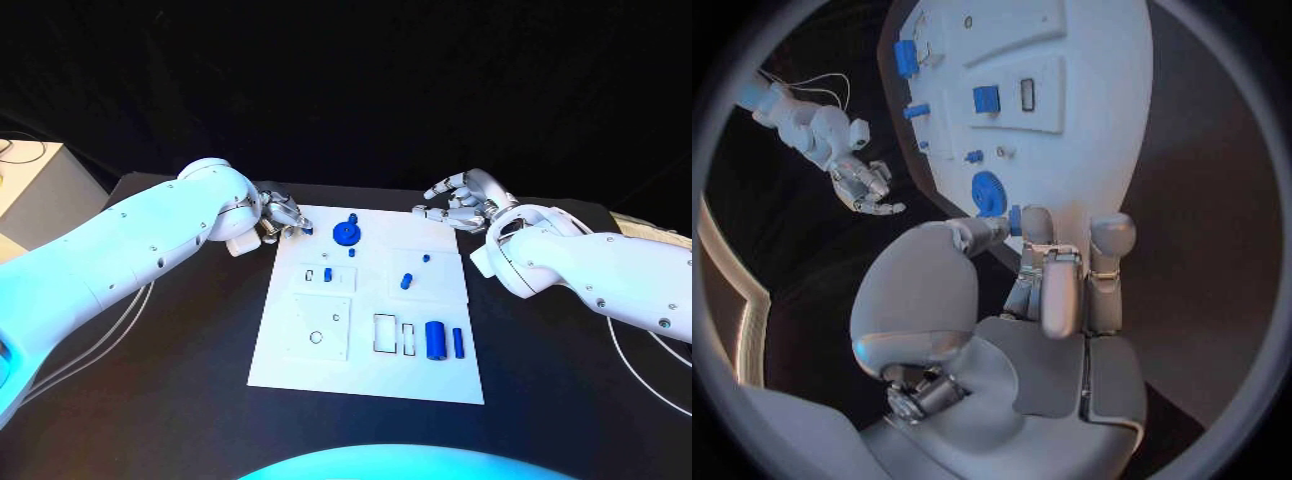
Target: Assemble the parts on the task board
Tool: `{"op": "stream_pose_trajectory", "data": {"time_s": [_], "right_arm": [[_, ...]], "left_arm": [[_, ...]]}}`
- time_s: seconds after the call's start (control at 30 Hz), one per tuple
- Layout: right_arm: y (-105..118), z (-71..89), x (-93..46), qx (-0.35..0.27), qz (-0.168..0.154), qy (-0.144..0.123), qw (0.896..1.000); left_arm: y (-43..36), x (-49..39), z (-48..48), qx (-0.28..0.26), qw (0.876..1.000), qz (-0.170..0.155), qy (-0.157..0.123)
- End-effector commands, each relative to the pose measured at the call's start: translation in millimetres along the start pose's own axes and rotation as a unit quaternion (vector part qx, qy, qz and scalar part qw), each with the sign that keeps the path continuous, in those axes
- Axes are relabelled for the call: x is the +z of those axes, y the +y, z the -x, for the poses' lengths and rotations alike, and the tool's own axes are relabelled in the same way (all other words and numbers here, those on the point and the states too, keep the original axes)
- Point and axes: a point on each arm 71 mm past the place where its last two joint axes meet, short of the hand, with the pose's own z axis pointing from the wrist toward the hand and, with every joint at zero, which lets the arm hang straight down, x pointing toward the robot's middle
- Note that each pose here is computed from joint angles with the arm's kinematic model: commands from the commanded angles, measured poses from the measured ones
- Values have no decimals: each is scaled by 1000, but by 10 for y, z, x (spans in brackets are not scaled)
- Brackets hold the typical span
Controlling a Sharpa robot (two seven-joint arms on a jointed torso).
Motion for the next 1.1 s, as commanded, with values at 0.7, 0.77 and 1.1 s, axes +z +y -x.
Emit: {"op": "stream_pose_trajectory", "data": {"time_s": [0.7,0.77,1.1], "right_arm": [[56,139,26,62,87,-92,990],[41,168,34,79,84,-107,987],[27,195,113,158,86,-108,978]], "left_arm": [[0,-486,-311,49,997,-45,-33],[15,-528,-394,58,996,-50,-36],[42,-581,-575,94,992,-57,-64]]}}
